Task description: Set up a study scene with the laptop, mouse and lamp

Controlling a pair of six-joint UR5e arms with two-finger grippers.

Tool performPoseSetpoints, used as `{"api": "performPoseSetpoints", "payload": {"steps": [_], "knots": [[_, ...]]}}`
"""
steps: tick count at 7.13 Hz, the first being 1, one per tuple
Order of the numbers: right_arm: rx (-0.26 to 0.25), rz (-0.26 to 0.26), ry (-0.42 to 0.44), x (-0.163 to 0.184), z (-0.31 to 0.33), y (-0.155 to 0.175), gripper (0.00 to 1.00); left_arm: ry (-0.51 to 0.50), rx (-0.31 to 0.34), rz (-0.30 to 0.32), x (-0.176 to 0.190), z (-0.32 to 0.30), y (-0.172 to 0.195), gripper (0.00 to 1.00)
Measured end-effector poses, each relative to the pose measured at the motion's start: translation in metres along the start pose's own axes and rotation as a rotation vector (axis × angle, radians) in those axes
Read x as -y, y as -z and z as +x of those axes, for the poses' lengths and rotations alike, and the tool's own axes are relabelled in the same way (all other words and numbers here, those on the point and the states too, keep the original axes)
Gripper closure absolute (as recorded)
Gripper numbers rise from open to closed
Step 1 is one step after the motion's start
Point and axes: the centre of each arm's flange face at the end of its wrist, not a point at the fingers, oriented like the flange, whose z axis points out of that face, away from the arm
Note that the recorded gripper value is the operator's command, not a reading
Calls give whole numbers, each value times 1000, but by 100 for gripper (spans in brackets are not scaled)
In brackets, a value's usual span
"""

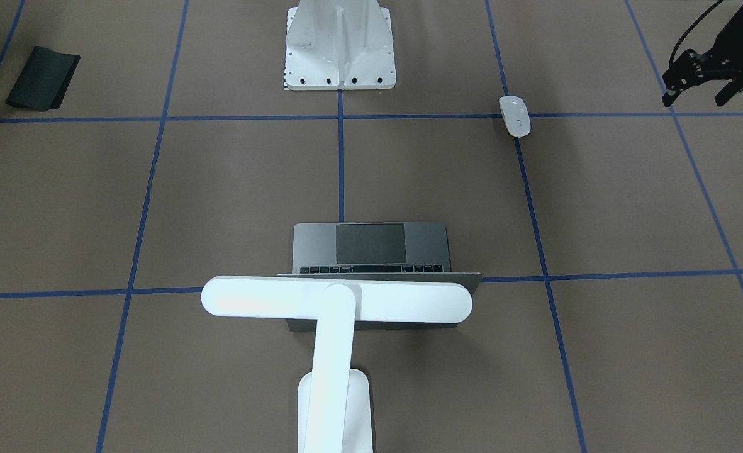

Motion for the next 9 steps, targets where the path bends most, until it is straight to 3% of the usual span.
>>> {"api": "performPoseSetpoints", "payload": {"steps": [4,9], "knots": [[-36,-39,36,21,-8,-9,0,-8,1,0,0,-1,0,0],[-67,-141,129,45,-28,-35,0,-18,7,4,3,-11,0,0]]}}
